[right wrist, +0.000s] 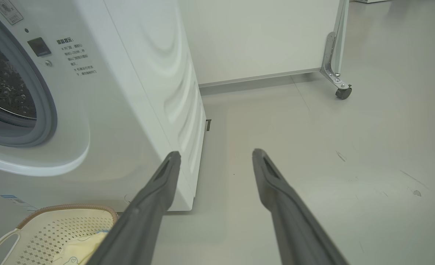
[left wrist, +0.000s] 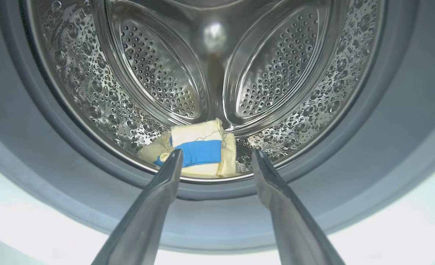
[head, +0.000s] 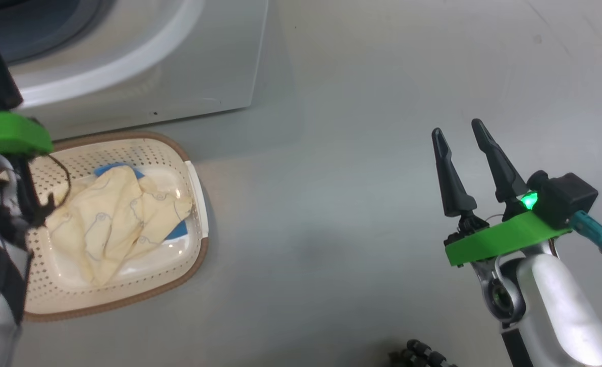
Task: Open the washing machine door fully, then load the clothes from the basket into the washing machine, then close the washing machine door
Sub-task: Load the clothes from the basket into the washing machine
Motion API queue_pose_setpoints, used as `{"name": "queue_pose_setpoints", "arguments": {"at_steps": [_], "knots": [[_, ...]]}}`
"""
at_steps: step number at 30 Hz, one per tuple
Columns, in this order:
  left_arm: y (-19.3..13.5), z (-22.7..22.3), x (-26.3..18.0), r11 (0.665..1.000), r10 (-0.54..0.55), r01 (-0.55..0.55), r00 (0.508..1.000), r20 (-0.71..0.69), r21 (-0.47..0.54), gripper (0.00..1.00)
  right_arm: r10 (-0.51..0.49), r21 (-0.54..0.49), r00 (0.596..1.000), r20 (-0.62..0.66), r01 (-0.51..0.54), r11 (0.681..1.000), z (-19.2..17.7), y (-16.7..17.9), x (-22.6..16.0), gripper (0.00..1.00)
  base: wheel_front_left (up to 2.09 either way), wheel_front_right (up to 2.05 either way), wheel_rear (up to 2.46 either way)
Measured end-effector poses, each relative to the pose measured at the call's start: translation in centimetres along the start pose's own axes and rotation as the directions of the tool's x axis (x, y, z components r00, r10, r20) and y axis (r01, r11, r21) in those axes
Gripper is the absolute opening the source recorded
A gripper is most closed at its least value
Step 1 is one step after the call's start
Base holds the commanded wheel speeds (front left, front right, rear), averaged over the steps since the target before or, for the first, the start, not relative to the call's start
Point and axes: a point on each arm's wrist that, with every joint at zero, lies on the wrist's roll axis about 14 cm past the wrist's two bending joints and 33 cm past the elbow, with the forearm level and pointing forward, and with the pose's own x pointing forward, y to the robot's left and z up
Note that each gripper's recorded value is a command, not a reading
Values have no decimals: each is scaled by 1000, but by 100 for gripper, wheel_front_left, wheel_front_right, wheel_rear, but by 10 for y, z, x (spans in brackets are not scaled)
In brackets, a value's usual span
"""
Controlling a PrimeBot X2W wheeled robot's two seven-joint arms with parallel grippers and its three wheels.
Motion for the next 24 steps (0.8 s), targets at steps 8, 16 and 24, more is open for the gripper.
{"name": "queue_pose_setpoints", "arguments": {"at_steps": [8,16,24], "knots": [[-12,13,-86,1000,18,-18,1000,-7,-21,100,22,-28,999,23,-22,999,12,9,-19,100,0,0,0],[-27,21,-161,1000,26,-26,999,-39,9,100,67,-49,997,39,-65,997,19,25,-43,100,0,0,0],[-18,37,-215,996,76,-74,997,-31,41,100,114,-55,991,69,-110,992,31,42,-65,100,0,0,0]]}}
